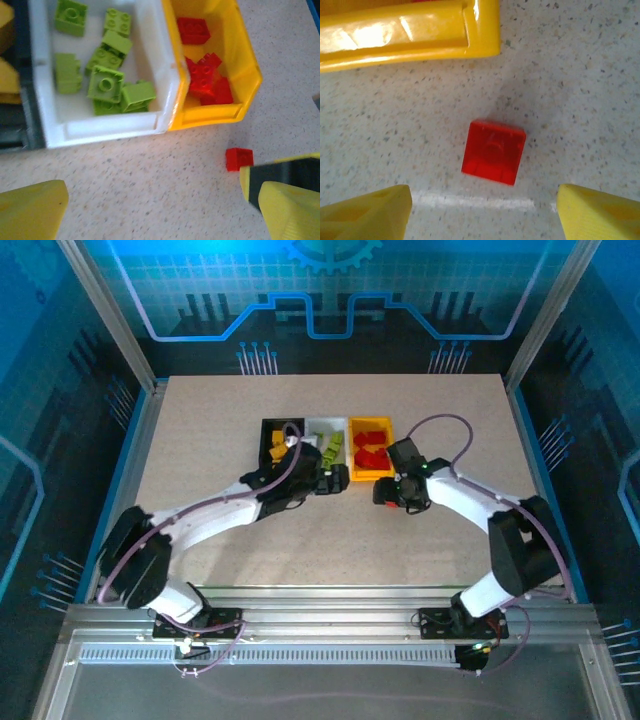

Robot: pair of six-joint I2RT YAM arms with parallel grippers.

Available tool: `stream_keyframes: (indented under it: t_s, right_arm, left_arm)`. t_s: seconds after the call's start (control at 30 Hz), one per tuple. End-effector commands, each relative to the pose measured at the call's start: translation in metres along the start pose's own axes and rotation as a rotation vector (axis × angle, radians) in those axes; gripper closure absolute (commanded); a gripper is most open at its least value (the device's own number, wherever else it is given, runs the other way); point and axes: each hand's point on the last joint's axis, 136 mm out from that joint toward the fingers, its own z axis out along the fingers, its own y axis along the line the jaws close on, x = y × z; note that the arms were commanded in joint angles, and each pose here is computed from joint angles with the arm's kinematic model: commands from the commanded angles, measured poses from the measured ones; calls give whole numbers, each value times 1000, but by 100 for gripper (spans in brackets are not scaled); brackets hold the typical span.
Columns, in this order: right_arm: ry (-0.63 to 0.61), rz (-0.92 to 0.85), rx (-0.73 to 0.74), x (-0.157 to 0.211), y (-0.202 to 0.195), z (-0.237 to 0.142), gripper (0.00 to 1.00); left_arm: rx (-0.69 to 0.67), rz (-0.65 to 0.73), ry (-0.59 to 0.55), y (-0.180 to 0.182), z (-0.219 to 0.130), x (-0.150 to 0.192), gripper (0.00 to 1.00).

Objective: Sort the legos into containers by color

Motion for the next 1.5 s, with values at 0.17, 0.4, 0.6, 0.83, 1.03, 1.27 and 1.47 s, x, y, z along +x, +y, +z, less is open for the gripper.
stream_keyframes:
  t_s: [0.17,0.4,0.6,0.83,1.03,1.27,1.47]
  right_arm:
    - [45,43,194,-2,-25,26,38]
    - [57,21,207,4,-23,36,57]
    - [-63,-82,130,-15,3,3,68]
    - [-237,-125,21,-70,48,-48,65]
    - [-278,-85,31,-126,66,-35,64]
    - [-278,-56,53,-166,74,-14,50]
    - [-397,-34,-35,-180,84,-54,28]
  left_arm:
    - [-140,-39,-20,61,-38,30,1]
    - [-188,-63,-38,83,-50,36,1]
    - [-250,-70,-56,99,-58,36,1]
    - [-270,-103,-56,114,-66,51,1]
    - [-266,-119,-49,116,-71,54,1]
    - [-257,-130,-58,116,-79,52,1]
    - [-305,-132,-135,122,-97,35,1]
